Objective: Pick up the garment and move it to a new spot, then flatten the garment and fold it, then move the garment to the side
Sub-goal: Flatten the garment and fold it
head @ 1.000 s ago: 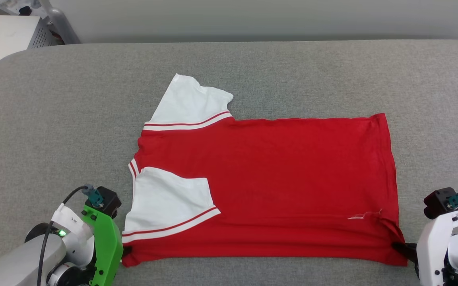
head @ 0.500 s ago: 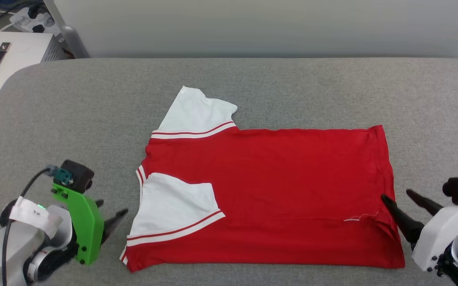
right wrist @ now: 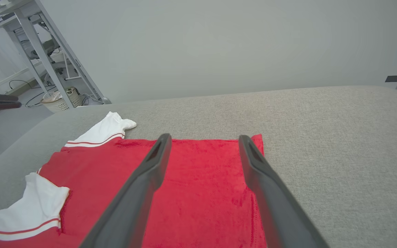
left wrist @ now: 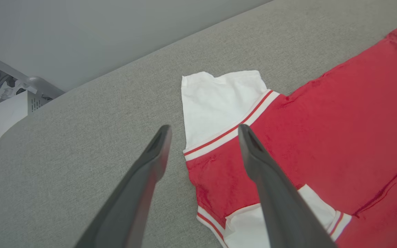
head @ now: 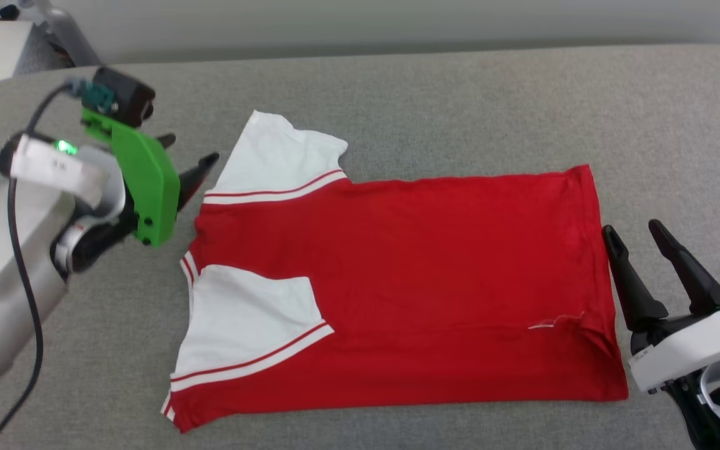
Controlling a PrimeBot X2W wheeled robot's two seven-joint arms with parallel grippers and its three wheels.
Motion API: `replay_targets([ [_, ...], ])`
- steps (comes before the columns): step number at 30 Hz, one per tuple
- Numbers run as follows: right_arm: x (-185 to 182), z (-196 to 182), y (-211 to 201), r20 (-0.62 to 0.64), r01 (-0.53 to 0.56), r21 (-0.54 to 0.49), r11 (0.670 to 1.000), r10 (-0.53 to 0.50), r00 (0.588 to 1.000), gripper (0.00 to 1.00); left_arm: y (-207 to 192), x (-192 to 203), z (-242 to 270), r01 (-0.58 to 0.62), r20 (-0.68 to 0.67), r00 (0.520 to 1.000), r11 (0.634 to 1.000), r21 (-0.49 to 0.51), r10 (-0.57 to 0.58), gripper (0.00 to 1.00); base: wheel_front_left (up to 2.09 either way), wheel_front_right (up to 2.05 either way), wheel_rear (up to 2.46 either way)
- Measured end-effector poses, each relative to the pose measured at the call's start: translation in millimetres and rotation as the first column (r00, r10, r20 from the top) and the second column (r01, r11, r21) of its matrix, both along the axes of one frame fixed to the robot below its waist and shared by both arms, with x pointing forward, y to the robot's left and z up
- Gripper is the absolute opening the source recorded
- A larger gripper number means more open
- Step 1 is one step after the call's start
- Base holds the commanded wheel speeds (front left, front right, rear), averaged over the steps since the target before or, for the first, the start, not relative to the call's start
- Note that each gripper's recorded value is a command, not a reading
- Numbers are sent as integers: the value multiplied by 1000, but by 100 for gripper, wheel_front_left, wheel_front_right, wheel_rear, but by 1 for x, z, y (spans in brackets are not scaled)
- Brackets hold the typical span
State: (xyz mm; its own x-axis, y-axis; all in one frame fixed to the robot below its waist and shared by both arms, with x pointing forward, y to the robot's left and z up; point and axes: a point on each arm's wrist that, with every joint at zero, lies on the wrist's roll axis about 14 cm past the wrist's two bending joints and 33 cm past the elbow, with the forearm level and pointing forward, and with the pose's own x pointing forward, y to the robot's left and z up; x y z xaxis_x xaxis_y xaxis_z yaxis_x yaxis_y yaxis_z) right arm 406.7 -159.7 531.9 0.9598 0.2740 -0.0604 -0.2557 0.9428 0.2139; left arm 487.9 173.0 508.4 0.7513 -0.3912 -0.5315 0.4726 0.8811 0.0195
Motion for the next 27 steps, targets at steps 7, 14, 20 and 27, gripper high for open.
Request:
replay_targets([
  [7, 17, -19, -2, -32, 14, 7, 1000, -13, 999, 100, -4, 54, -12, 22, -219, 976, 991, 134, 8, 100, 0, 0, 0],
  [14, 41, -39, -10, -45, 33, -3, 999, -33, 998, 100, -18, 100, -36, 73, -326, 946, 972, 225, 5, 100, 0, 0, 0],
  [20, 60, -63, -17, -73, 42, -24, 999, -44, 996, 100, -27, 125, -86, 99, -416, 909, 964, 248, 13, 100, 0, 0, 0],
  [27, 67, -94, -27, -130, 57, -49, 997, -63, 990, 100, -28, 128, -154, 104, -538, 842, 967, 233, 39, 100, 0, 0, 0],
])
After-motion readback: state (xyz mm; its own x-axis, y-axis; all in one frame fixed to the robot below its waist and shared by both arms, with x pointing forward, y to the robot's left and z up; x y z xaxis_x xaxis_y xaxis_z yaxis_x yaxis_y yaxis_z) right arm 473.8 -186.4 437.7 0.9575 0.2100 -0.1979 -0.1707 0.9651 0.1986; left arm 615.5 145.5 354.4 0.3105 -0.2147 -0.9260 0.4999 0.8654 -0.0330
